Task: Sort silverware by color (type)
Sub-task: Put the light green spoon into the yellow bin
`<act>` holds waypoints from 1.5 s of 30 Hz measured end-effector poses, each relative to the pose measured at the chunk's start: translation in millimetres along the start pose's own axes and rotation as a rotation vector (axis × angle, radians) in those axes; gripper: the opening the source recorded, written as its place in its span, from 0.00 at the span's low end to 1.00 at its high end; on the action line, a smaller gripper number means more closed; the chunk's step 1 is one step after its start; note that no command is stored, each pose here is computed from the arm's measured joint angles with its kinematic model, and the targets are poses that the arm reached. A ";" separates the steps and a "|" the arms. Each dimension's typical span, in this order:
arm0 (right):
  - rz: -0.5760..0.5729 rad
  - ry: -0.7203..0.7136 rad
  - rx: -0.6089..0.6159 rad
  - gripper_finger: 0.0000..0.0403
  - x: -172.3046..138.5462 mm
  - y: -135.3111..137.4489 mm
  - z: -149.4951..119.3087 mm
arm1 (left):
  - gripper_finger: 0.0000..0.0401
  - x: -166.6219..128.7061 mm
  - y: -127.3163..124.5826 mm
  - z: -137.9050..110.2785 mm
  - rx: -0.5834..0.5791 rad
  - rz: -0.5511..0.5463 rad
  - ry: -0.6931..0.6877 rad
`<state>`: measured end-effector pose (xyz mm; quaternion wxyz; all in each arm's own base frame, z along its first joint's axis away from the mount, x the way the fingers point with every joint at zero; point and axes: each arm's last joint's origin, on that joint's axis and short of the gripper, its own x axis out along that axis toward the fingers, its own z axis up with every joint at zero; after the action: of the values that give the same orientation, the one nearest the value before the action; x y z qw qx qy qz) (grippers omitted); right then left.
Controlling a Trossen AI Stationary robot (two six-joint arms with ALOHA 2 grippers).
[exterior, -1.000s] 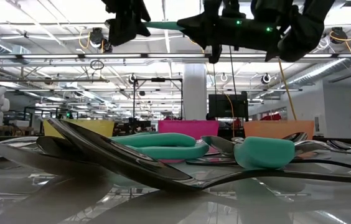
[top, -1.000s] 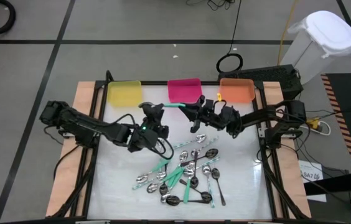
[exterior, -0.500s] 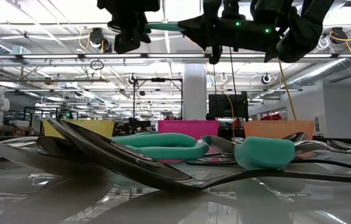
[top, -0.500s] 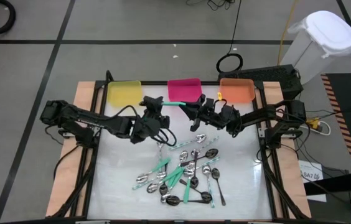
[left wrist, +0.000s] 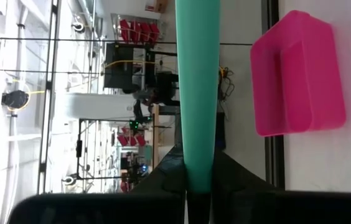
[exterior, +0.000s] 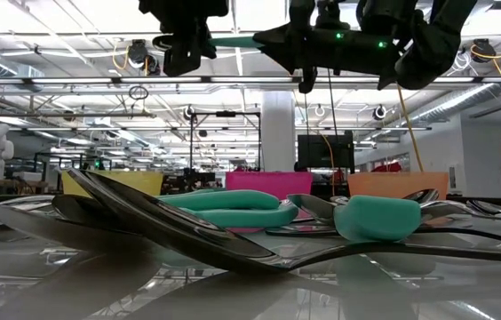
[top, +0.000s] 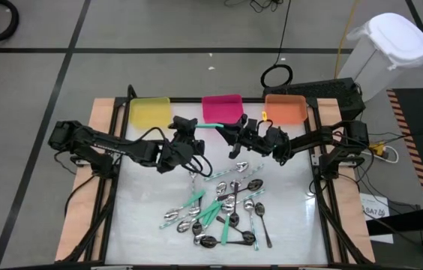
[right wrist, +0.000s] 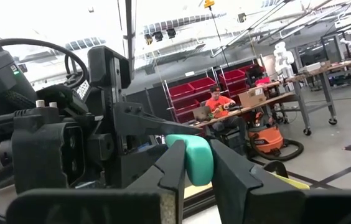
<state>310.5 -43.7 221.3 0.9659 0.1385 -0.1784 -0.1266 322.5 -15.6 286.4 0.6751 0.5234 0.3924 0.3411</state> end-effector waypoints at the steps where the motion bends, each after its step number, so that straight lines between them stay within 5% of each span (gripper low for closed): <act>1: 0.000 0.000 0.000 0.13 0.0 0.0 0.0 | 0.07 0.0 0.0 0.0 -0.001 0.000 0.000; 6: 0.000 0.001 -0.002 0.18 0.0 0.0 0.0 | 0.07 0.0 -0.1 0.1 -0.017 -0.002 -0.003; 21: -0.044 0.172 -0.086 0.57 -9.9 5.6 26.4 | 0.07 3.4 6.0 -14.2 -0.087 -0.089 -0.028; 33: -0.073 0.397 -0.244 0.60 -38.8 8.8 56.9 | 0.07 5.5 39.4 -62.2 -0.302 -0.291 -0.065; 40: -0.053 0.649 -0.270 0.60 -59.3 8.1 48.9 | 0.07 16.1 59.1 -95.1 -0.413 -0.447 -0.116; 45: 0.009 0.687 -0.305 0.60 -62.3 12.7 46.1 | 0.07 31.0 80.7 -119.3 -0.433 -0.531 -0.046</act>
<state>239.1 -23.8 247.3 0.9795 0.0268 0.1765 -0.0936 226.9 81.4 342.5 0.8443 0.2552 0.4182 0.2172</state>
